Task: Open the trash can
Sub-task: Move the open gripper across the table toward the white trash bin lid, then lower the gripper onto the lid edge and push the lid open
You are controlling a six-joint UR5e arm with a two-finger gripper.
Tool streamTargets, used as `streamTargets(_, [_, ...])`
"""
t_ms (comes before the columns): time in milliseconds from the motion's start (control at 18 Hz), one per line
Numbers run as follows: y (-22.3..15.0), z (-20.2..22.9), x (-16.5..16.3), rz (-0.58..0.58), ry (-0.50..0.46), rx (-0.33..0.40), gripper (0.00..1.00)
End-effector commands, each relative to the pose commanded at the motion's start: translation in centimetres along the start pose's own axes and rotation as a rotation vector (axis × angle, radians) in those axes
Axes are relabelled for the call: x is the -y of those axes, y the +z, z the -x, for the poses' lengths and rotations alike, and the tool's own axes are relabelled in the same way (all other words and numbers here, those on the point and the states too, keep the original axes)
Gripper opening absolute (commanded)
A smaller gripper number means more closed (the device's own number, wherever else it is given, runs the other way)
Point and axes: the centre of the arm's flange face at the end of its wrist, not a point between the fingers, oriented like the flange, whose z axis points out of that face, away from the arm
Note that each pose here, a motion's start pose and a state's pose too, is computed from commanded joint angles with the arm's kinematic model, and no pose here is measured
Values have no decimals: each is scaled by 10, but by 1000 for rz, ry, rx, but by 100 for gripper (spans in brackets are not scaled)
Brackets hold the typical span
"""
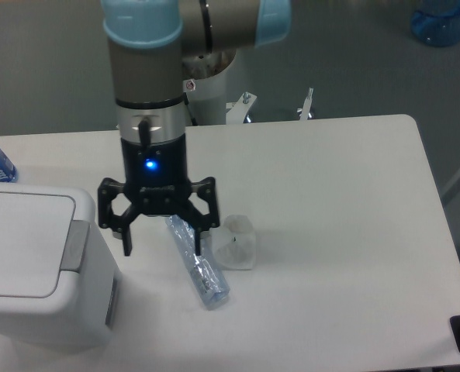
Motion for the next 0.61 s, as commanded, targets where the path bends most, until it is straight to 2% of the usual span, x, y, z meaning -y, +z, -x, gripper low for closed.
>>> streamTargets(222, [1,-3,-1,1,-29,-4,100])
streamTargets(611, [-1,-32,-1,0,8,-28,100])
